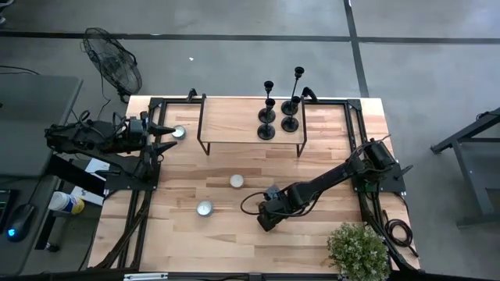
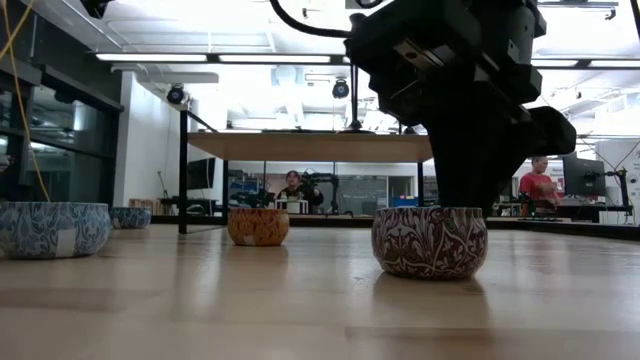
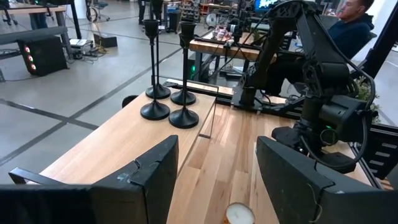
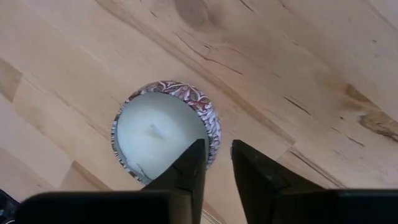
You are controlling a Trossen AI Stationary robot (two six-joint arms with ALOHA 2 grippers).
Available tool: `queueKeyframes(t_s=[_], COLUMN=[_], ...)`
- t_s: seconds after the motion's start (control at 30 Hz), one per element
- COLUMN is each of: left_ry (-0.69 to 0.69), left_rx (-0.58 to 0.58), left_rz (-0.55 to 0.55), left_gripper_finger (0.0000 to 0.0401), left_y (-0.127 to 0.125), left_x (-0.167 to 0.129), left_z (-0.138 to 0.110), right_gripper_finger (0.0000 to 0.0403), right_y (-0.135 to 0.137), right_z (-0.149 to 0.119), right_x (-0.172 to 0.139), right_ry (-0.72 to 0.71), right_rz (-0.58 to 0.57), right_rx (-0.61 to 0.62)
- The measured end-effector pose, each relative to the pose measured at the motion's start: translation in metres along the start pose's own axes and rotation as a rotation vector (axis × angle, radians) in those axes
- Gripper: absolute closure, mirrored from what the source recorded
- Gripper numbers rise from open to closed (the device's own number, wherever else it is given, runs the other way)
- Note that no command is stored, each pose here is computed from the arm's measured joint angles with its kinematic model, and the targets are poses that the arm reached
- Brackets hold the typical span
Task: Pick & Place candle stick holders
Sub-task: Move the red scented candle to the middle of the table
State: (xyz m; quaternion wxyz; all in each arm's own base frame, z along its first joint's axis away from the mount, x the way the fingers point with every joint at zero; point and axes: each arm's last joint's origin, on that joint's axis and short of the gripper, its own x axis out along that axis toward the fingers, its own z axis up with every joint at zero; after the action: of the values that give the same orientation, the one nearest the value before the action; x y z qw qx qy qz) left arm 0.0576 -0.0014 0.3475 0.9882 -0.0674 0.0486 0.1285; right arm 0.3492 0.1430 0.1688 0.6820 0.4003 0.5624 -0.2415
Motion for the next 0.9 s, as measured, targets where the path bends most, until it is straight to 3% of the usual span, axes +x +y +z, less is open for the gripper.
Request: queueKeyframes(t_s=[0.33, 0.7, 0.9], left_ry=[0.000, -0.001, -0.001], left_rx=[0.000, 0.000, -0.001], left_rz=[0.001, 0.001, 0.002], left_gripper_finger=[0.0190, 0.0190, 0.0190], left_y=[0.000, 0.000, 0.000], left_x=[0.000, 0.000, 0.000], left_z=[0.000, 0.000, 0.000], right_gripper_finger=[0.0399, 0.0402, 0.0402], right_y=[0.000, 0.002, 0.016], right_z=[0.000, 0.001, 0.015], right_x=[0.000, -0.001, -0.019], right_ry=[0.015, 0.008, -0.074], right_rz=[0.003, 0.013, 0.047], right_rx=[-0.018, -0.013, -0.022])
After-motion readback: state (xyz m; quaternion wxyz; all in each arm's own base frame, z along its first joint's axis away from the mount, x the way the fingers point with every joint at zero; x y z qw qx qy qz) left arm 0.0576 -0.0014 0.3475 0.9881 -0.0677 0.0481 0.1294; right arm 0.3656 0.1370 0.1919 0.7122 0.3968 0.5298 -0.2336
